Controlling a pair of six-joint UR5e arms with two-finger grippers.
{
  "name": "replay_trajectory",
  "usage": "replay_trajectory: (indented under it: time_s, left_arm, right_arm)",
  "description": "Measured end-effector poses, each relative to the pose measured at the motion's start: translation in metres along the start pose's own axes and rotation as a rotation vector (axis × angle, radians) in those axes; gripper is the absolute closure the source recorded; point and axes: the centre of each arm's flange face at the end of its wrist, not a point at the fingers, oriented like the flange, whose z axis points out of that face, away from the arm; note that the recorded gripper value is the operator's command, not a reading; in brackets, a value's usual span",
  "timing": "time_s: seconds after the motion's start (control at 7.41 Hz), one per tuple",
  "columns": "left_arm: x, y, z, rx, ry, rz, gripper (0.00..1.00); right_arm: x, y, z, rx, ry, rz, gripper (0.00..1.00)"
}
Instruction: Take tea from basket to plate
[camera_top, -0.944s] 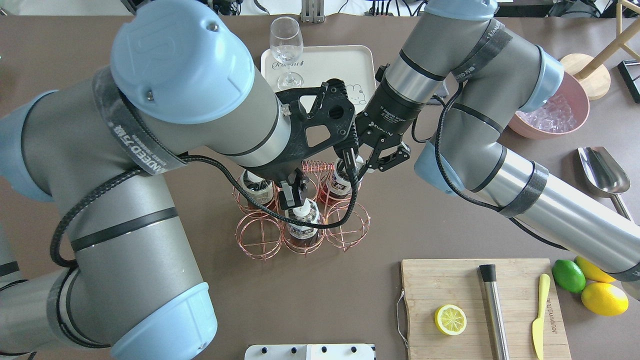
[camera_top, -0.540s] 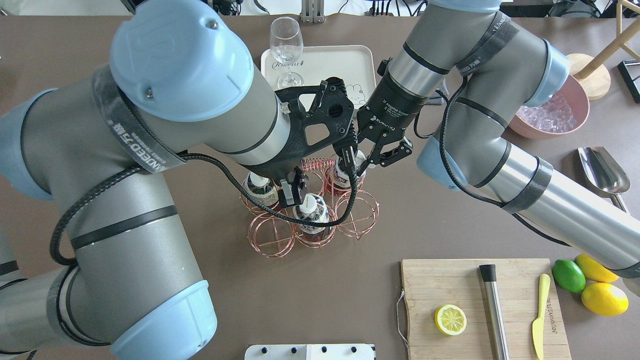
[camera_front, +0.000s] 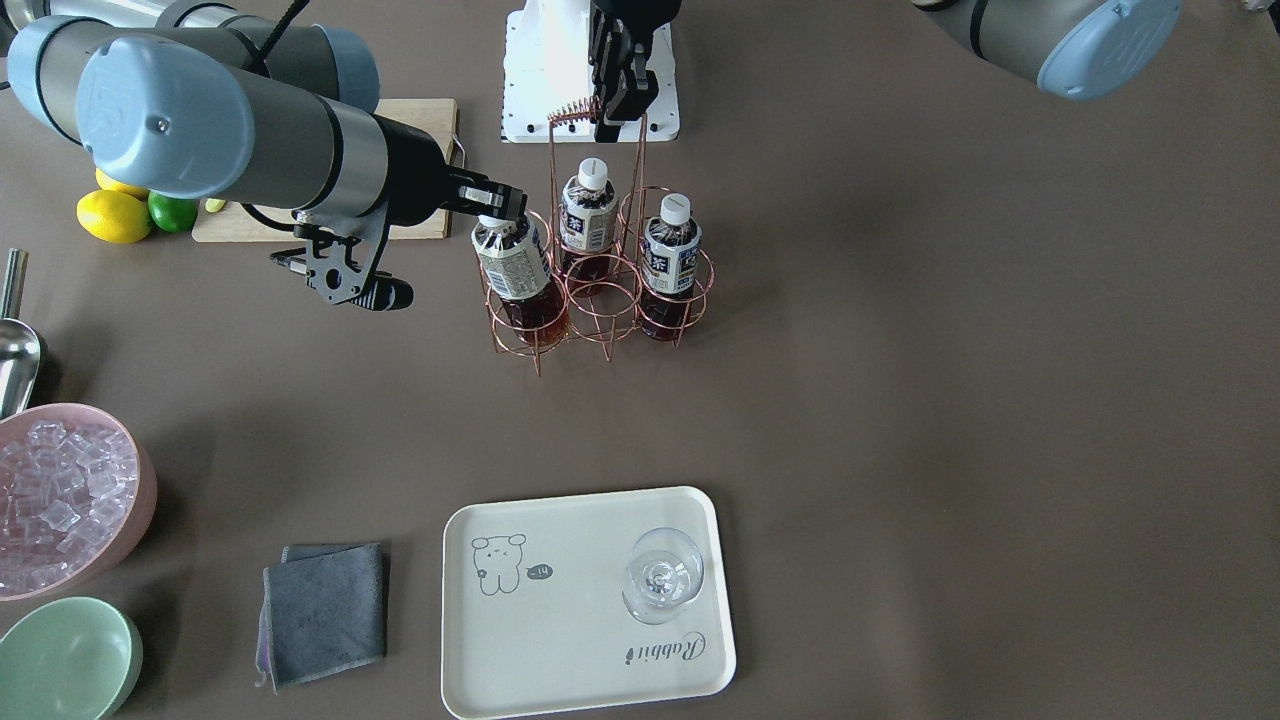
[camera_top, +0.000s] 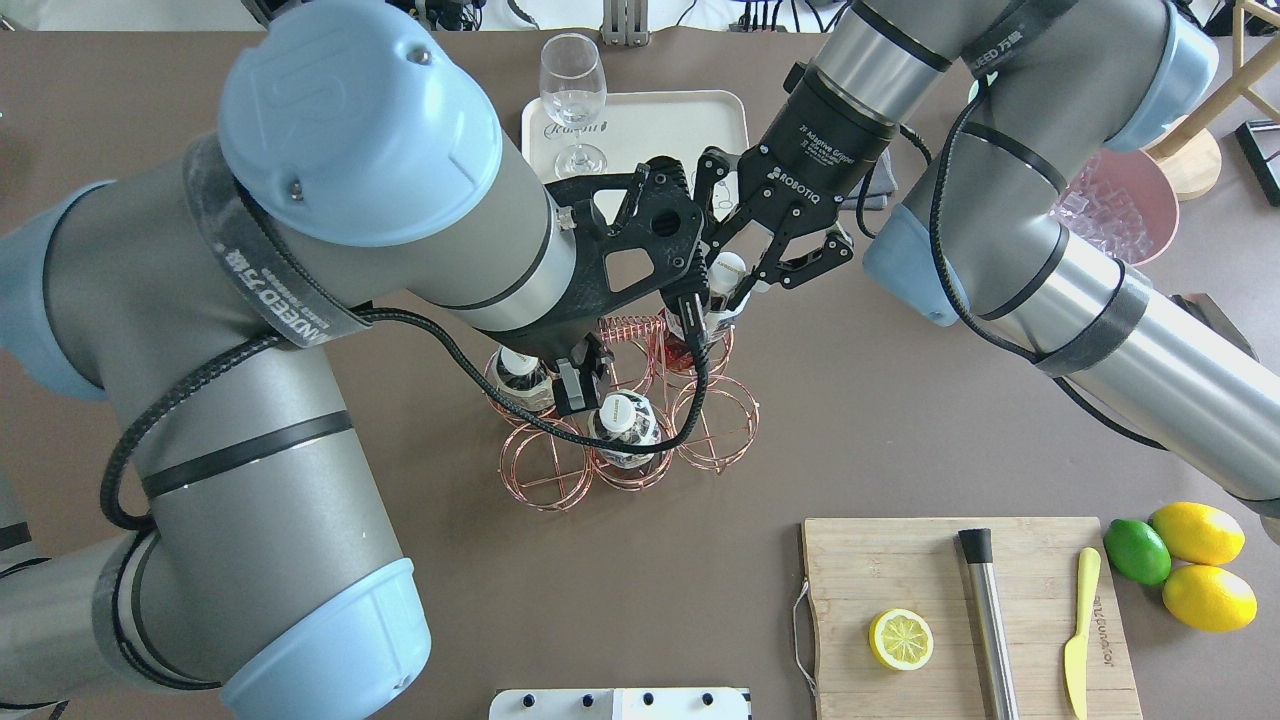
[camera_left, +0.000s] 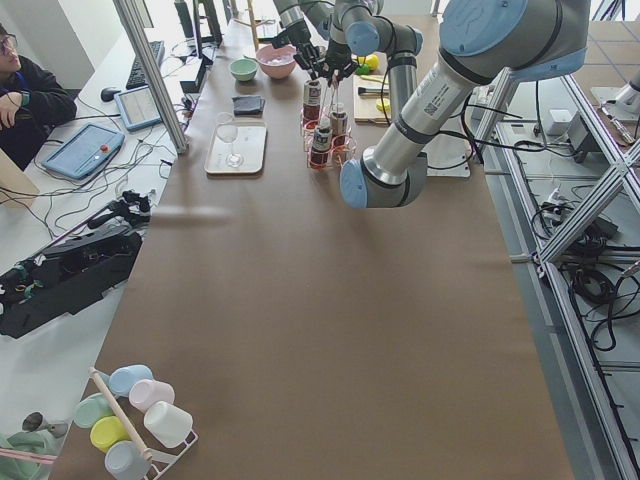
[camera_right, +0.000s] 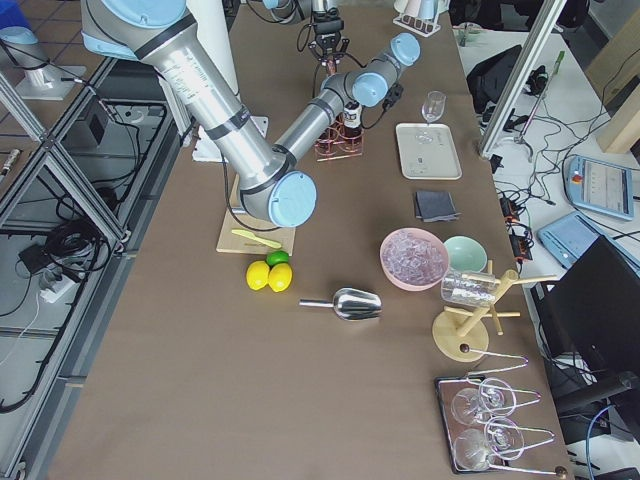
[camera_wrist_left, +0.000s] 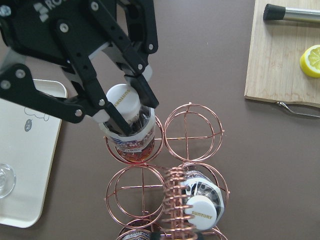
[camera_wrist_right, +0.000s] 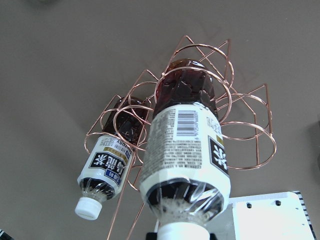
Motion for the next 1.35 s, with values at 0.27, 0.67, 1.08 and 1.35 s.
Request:
replay_trajectory:
  time_s: [0.27,0.67,1.08,1.35]
  left_arm:
    - [-0.003,0.003,0.002,0.001,-0.005,0.000,1.00]
    - [-0.009,0.006,0.002,0.000,-0.013,-0.004,1.00]
    - [-0.026,0.010,-0.004,0.002,-0.041,-0.021,1.00]
    - [-0.047,0.016,-0.025,0.010,-0.078,-0.043,1.00]
  right_arm:
    - [-0.005,0.006,-0.031,-0.019,-0.031,0.014,1.00]
    - [-0.021,0.010,-0.084,-0.028,-0.085,0.028,1.00]
    - [-0.050,-0.028,-0.106,-0.003,-0.095,0.089,1.00]
    - [-0.055,-0.079,-0.123,0.028,-0.098,0.114,1.00]
